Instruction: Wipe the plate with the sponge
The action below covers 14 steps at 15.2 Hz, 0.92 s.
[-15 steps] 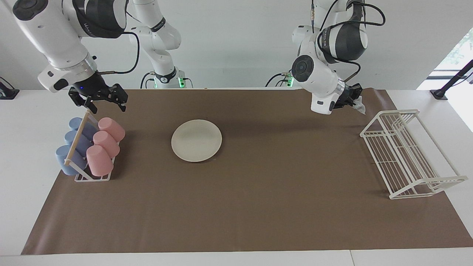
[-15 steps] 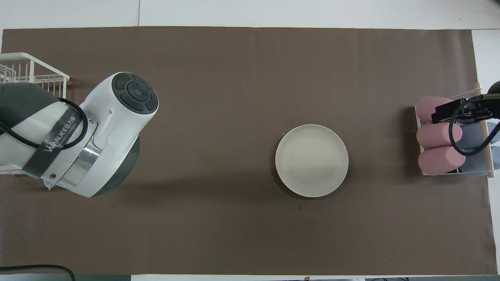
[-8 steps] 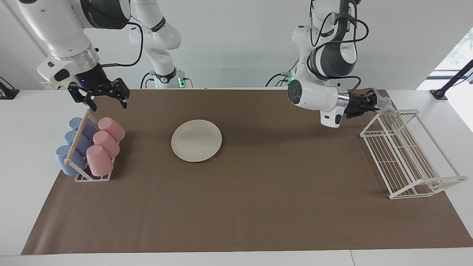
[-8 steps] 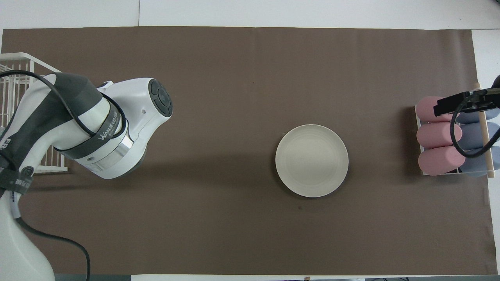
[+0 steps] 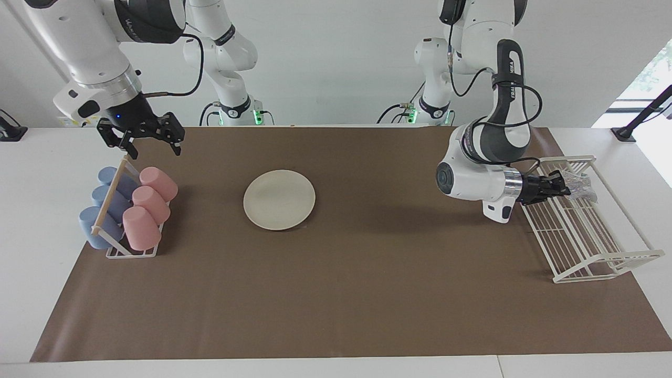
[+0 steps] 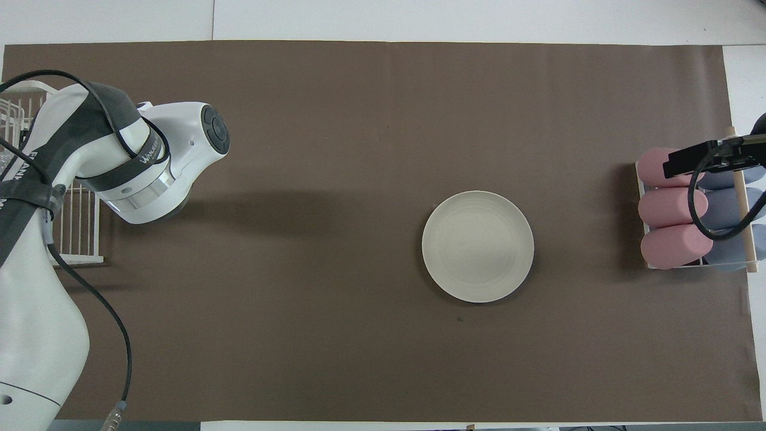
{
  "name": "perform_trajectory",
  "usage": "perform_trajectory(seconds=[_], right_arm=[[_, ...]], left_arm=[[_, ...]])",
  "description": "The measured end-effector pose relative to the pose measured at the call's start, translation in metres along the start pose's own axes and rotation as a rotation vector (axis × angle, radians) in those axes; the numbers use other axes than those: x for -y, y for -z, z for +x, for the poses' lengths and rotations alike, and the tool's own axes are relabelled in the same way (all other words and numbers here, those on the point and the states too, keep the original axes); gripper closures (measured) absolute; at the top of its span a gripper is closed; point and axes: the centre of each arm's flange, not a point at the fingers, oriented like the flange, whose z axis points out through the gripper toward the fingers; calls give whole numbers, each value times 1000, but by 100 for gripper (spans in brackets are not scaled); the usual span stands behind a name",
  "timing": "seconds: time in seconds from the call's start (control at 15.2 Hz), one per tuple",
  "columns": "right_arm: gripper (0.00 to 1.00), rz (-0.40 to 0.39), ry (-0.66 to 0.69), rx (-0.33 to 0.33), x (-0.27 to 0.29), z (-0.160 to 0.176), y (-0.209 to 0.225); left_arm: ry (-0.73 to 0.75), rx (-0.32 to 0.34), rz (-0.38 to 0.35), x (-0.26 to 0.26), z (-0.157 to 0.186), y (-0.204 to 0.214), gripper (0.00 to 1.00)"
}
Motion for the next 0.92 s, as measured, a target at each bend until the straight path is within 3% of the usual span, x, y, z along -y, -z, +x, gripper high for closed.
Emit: perform_trajectory(seconds=[0.26, 0.59, 0.92], right_arm=[[0, 3, -2, 26, 0, -3, -2], [0, 14, 16, 129, 12, -13, -11], [0, 15, 23, 145, 18, -15, -16]], left_arm=[[59, -5, -77, -8, 5, -5, 96], [100, -2, -117, -13, 7, -10, 96], [111, 4, -144, -16, 7, -9, 96]])
